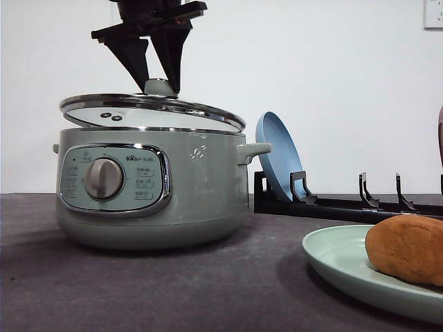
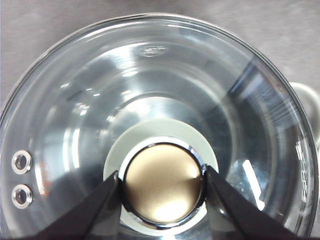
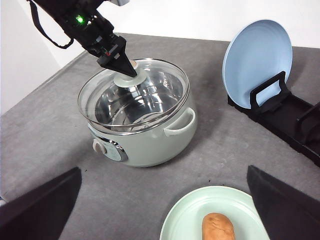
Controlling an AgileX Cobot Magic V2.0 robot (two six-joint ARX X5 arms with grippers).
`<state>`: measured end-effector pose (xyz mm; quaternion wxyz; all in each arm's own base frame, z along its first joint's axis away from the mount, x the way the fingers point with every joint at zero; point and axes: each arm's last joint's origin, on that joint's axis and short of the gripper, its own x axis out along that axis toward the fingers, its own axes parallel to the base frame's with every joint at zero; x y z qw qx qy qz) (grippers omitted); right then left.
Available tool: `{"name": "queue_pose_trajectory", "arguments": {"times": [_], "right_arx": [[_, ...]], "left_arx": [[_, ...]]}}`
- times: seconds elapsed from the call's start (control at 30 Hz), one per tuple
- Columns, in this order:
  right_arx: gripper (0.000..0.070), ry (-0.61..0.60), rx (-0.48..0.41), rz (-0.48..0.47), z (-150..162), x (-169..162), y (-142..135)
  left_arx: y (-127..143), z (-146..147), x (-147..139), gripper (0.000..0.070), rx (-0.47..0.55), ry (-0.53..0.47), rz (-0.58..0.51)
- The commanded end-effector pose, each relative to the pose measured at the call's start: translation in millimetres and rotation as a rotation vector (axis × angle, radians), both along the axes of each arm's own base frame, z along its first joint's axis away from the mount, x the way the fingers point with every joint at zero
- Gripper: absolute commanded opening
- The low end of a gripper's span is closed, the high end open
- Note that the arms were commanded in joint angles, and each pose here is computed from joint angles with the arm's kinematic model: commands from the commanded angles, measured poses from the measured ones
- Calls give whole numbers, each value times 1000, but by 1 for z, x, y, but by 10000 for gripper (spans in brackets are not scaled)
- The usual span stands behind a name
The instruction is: Transfer potato from steamer to green plate
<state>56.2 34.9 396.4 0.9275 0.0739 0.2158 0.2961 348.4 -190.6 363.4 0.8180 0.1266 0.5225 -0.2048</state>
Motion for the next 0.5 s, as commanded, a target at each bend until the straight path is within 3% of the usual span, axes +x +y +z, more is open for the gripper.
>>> {"name": "queue_pose_trajectory", "arguments": {"times": [0.0,0.47], "right_arx": [[672,-13,15,3,4,-1,0],[672,-13,15,3,4,-1,0]], "left_arx": [[-6,1,6,0,-12,-33,-15],[-8,-12,11,0,17,18,-15]]}}
